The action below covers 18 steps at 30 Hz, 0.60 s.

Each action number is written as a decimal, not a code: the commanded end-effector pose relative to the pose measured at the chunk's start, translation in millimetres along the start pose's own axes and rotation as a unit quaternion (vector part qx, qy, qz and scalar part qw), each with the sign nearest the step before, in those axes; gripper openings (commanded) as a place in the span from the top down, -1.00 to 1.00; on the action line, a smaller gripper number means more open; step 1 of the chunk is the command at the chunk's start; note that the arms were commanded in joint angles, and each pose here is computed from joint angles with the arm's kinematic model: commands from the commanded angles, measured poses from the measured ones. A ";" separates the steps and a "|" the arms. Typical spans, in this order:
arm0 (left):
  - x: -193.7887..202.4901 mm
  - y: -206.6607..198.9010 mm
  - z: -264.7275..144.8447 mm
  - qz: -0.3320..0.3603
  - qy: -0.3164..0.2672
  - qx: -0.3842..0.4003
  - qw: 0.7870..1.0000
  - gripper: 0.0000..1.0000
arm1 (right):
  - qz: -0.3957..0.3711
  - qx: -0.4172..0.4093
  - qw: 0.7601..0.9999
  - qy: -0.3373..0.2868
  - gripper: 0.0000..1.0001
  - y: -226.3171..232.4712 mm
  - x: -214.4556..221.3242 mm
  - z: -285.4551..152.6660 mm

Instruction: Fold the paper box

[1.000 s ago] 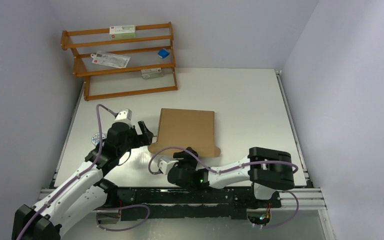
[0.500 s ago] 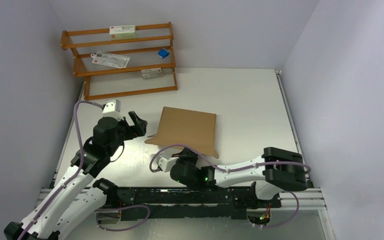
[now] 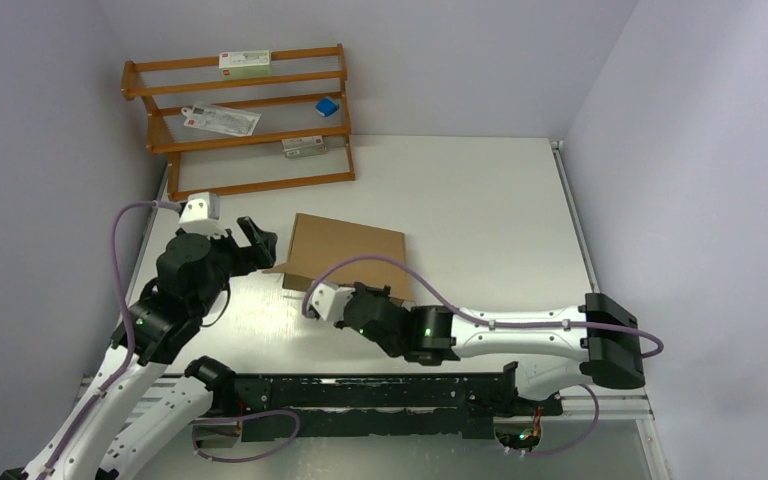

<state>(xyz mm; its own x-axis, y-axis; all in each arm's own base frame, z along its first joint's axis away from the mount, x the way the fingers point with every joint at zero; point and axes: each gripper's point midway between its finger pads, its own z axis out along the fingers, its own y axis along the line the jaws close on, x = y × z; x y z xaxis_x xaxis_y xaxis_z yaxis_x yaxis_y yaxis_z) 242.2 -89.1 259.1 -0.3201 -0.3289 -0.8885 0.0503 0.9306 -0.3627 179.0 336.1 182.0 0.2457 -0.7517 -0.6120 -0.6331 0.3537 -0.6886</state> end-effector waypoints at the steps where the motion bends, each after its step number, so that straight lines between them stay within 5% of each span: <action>1: -24.5 8.4 -17.2 0.023 -0.022 -0.022 0.999 -0.94 | 0.076 -0.053 0.996 -0.014 1.00 -21.5 -12.0 -2.4; 18: -16.0 -8.3 -13.2 0.026 0.007 0.018 0.999 -0.87 | 0.302 -0.165 0.939 -0.003 1.00 -104.1 -31.5 11.9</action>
<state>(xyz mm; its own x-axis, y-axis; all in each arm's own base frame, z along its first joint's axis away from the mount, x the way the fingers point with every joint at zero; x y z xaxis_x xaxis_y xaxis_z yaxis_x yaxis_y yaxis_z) 232.3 -77.5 291.0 -0.2800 -0.2911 -0.9148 0.0599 0.9458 -0.3193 249.5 327.9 271.5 -0.0902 -0.5072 -0.8571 -0.8076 0.5409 -0.2351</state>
